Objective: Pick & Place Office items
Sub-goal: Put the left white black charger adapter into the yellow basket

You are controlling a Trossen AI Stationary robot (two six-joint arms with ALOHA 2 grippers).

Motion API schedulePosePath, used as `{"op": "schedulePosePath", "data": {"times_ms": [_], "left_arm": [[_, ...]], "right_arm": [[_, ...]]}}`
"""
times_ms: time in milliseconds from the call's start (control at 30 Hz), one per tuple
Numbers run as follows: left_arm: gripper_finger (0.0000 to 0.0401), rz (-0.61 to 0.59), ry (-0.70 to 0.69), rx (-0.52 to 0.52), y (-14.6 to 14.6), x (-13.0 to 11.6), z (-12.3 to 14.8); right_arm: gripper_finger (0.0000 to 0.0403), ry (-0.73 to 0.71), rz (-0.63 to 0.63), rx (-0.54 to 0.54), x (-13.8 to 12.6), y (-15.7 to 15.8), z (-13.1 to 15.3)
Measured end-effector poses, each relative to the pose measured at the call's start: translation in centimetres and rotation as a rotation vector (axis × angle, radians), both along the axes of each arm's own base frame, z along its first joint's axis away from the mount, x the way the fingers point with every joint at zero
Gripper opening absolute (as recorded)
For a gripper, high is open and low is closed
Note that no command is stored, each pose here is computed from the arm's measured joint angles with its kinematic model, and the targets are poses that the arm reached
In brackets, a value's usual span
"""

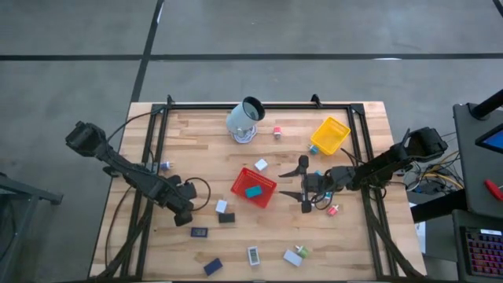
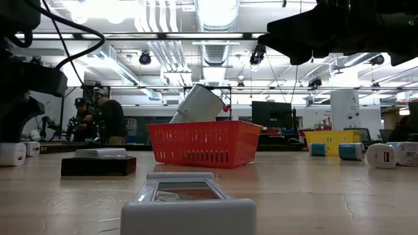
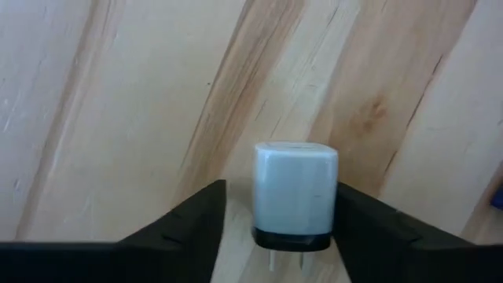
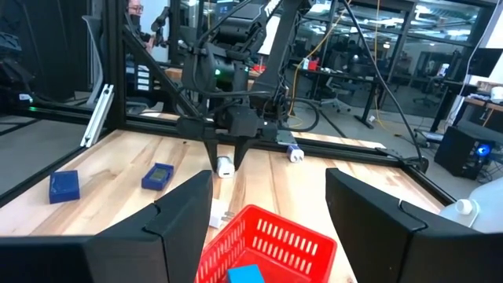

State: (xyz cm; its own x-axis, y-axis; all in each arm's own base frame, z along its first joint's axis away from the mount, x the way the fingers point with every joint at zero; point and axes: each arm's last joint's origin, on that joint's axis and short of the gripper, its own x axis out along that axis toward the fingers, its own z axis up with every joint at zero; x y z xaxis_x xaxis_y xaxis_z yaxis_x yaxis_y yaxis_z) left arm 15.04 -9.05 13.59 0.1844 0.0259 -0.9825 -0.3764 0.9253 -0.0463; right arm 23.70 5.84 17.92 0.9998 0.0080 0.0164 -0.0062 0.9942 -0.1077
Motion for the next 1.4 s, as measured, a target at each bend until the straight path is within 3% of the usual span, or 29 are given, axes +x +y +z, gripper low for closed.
{"op": "schedulePosePath", "data": {"times_ms": [167, 800, 1000, 1400], "left_arm": [[0.013, -0.007, -0.01, -0.001, -0.1, 0.1, 0.0], [0.013, -0.125, -0.071, 0.024, -0.3, 0.5, 0.1], [0.013, -0.195, -0.25, 0.094, -0.9, 1.7, 0.6], [0.013, -0.301, -0.613, 0.341, -1.5, 4.3, 2.4]], "right_arm": [[0.024, 0.0, 0.0, 0.0, 0.0, 0.0, 0.0], [0.0223, 0.0, 0.001, 0.0, 0.0, 0.0, 0.0], [0.0224, 0.0, 0.002, -0.001, 0.0, 0.0, 0.0], [0.0224, -0.001, 0.005, 0.005, 0.0, 0.0, 0.0]]}}
